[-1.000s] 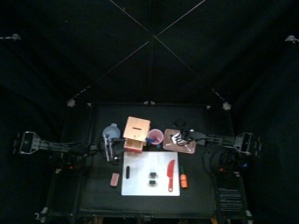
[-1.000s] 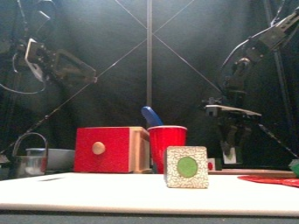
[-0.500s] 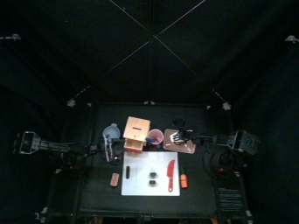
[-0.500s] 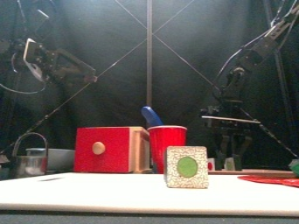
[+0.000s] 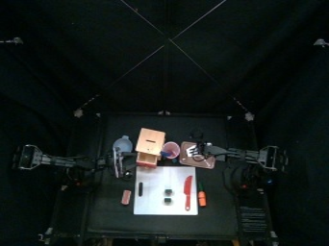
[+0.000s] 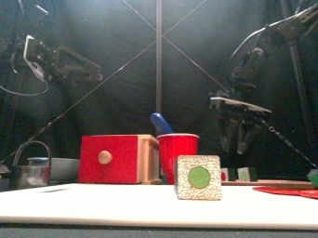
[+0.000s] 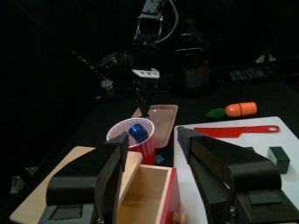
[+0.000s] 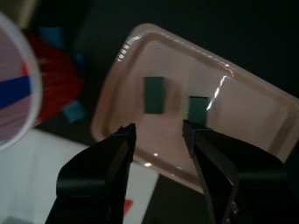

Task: Place sushi on board then cut the sushi with the knife then place the pieces on the plate
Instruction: Place the 4 sushi pieces on the plate

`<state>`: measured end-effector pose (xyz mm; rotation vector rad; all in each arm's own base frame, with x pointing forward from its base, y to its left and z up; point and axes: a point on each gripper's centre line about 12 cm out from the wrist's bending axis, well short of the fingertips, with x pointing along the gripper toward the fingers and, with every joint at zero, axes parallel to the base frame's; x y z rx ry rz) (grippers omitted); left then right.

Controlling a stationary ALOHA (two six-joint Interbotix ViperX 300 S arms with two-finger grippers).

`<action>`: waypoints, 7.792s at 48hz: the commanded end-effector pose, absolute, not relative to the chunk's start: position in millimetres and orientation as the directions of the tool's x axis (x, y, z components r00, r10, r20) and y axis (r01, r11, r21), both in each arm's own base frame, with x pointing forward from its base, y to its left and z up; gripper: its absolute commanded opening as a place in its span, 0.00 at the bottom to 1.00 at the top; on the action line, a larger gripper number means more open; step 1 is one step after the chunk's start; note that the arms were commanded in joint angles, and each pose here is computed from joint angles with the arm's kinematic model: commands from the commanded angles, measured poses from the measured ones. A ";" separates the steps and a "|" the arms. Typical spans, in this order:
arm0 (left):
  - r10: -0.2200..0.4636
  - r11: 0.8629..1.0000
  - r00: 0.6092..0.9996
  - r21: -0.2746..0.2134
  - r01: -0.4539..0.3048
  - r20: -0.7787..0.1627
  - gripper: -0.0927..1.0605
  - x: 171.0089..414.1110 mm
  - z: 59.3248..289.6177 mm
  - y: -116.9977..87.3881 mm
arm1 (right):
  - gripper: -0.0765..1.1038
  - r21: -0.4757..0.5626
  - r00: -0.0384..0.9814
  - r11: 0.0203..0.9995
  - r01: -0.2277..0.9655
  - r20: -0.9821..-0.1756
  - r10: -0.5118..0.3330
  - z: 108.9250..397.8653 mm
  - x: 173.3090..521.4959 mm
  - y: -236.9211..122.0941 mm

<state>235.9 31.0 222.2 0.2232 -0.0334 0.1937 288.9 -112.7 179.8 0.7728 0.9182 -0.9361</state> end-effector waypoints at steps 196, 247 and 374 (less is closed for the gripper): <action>0.258 0.953 0.965 0.149 -0.264 0.053 0.82 240.0 225.1 40.6 | 0.61 0.093 0.168 0.254 0.963 -0.942 -0.291 132.6 218.2 -146.3; 0.263 0.953 0.961 0.132 -0.274 0.090 0.82 242.3 236.2 41.6 | 0.79 0.214 0.618 0.905 0.368 -0.783 -0.067 220.2 381.9 44.7; 0.258 0.946 0.964 0.186 -0.266 0.069 0.82 236.5 227.2 45.2 | 0.52 0.096 0.147 0.153 0.984 -0.917 -0.370 141.1 167.5 -121.6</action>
